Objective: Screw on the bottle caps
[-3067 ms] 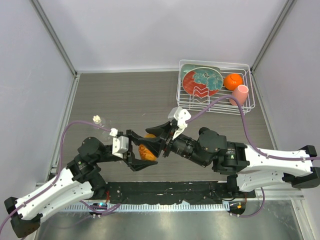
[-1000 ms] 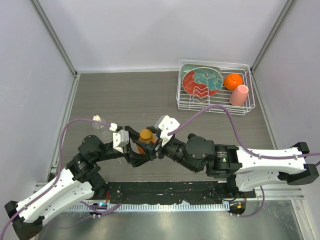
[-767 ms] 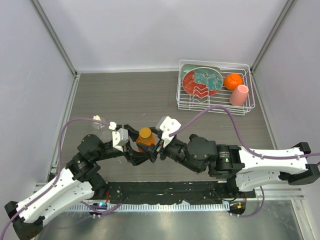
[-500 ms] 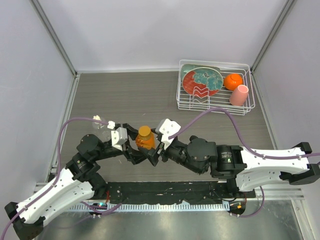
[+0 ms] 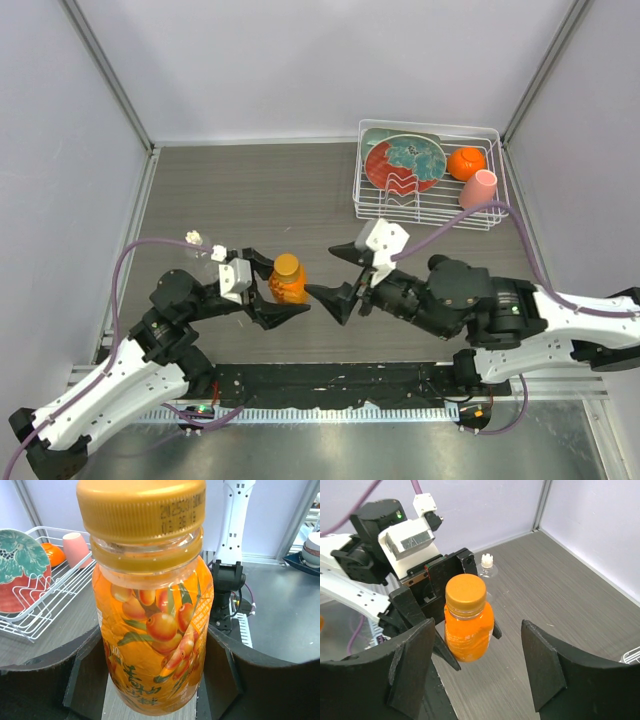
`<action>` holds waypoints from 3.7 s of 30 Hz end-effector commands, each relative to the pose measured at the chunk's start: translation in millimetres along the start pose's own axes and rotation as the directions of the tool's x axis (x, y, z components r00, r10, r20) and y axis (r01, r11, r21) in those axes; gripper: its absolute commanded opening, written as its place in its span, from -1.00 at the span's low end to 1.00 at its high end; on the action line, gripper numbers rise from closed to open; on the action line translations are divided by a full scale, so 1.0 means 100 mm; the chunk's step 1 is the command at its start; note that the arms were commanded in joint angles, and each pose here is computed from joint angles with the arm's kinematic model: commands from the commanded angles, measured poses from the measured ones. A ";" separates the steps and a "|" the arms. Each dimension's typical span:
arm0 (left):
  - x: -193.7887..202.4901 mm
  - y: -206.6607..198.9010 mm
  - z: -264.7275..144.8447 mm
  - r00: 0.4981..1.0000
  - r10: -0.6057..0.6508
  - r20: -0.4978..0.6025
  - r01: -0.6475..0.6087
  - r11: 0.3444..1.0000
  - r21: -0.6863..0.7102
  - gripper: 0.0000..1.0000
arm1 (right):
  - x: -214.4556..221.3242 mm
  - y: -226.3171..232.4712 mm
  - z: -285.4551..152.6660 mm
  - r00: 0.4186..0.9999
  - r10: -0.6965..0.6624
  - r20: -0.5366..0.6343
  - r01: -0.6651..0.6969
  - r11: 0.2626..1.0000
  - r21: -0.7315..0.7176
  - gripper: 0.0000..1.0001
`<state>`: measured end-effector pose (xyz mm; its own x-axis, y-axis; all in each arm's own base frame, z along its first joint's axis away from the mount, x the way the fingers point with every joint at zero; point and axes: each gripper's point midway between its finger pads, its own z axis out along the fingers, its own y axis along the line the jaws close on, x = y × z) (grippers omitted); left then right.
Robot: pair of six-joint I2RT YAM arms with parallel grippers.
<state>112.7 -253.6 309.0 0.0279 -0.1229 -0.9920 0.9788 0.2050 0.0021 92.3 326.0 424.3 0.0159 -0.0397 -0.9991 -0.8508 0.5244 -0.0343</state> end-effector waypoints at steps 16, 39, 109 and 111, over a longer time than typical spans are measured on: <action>-0.28 -1.03 -0.32 0.997 0.068 0.024 -0.068 0.796 0.602 -0.52 | -0.41 0.74 -0.35 1.000 0.014 0.023 -0.002 0.882 -0.472 0.57; -0.30 -1.25 -0.49 0.999 0.036 -0.007 -0.021 0.713 0.701 -0.53 | -0.46 1.27 -0.06 0.996 -0.079 0.042 0.088 0.766 -0.636 0.60; -0.73 0.18 -0.07 0.972 0.193 0.138 -0.178 0.977 -0.114 -0.75 | 1.05 0.16 0.43 0.910 0.040 -0.412 -0.066 0.997 -0.050 -0.82; -0.73 0.24 -0.08 0.969 0.205 0.135 -0.186 0.972 -0.143 -0.74 | 1.10 0.07 0.42 0.898 0.046 -0.438 -0.046 0.999 0.010 -0.88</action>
<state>98.9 -251.4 308.5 0.0229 -0.0448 -0.9987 0.9926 0.1204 0.0173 101.6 386.2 393.9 -0.1290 -0.1254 -0.9837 -0.9140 0.3998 0.0689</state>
